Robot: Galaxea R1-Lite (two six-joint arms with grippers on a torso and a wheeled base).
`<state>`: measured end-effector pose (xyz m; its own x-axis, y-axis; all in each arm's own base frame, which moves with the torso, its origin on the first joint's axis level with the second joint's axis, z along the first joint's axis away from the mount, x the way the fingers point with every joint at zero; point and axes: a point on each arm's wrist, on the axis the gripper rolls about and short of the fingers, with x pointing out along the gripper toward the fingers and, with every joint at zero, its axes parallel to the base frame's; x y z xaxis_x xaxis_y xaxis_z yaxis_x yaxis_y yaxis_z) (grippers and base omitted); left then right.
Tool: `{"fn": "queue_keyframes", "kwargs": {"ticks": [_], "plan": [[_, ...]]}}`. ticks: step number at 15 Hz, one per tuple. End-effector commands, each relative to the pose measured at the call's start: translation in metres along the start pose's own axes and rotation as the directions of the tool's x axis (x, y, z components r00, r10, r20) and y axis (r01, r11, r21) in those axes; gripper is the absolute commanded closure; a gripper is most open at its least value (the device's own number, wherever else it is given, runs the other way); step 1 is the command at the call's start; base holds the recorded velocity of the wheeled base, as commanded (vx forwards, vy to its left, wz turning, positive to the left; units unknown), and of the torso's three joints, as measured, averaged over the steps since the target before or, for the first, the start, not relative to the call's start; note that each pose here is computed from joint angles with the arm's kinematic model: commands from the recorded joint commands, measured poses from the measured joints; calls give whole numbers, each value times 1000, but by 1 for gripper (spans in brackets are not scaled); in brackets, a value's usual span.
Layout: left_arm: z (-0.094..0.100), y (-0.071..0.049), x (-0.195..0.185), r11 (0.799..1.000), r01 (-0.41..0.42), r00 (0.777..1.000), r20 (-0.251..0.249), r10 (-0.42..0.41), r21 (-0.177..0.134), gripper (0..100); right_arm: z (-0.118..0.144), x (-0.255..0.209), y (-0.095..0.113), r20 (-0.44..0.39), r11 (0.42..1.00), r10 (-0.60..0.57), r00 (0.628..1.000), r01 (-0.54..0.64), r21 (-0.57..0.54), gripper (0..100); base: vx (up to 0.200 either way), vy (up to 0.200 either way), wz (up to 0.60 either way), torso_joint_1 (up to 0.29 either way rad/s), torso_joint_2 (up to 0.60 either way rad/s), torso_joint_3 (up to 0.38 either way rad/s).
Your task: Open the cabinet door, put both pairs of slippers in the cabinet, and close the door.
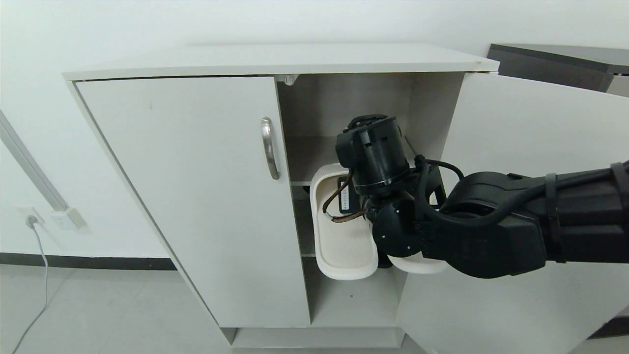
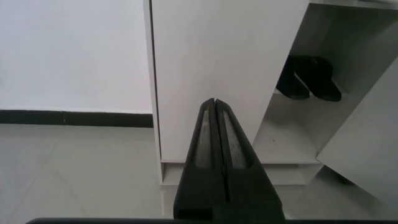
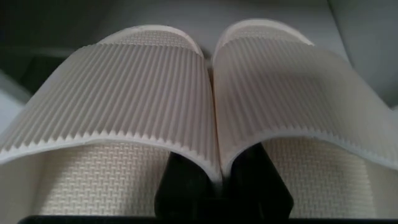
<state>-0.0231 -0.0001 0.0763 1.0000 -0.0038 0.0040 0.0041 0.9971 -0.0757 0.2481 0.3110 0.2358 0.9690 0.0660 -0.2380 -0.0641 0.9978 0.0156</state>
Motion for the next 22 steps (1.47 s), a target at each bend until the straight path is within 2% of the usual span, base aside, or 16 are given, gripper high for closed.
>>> {"fn": "queue_keyframes", "kwargs": {"ticks": [1,6,9,16,22], "plan": [[0,0,0,1000,-1,1000,-1,1,-1,100,-1,0,0,-2,1000,-1,1000,1,-2,100,200,0,0,2,7,7],[0,0,0,1000,1,1000,-1,-1,1,100,-8,11,2,-13,1000,-16,1000,16,-12,100,200,0,0,2,3,4],[0,0,0,1000,1,1000,-1,-1,1,100,-11,27,2,-15,999,-44,999,43,-12,100,0,0,0,0,0,0],[0,0,0,1000,1,1000,-1,-1,1,100,1,60,14,27,998,-58,998,58,-6,100,0,0,0,0,0,0],[0,0,0,1000,1,1000,-1,-1,1,100,17,81,10,52,995,-94,994,94,15,100,0,0,0,0,0,0]]}}
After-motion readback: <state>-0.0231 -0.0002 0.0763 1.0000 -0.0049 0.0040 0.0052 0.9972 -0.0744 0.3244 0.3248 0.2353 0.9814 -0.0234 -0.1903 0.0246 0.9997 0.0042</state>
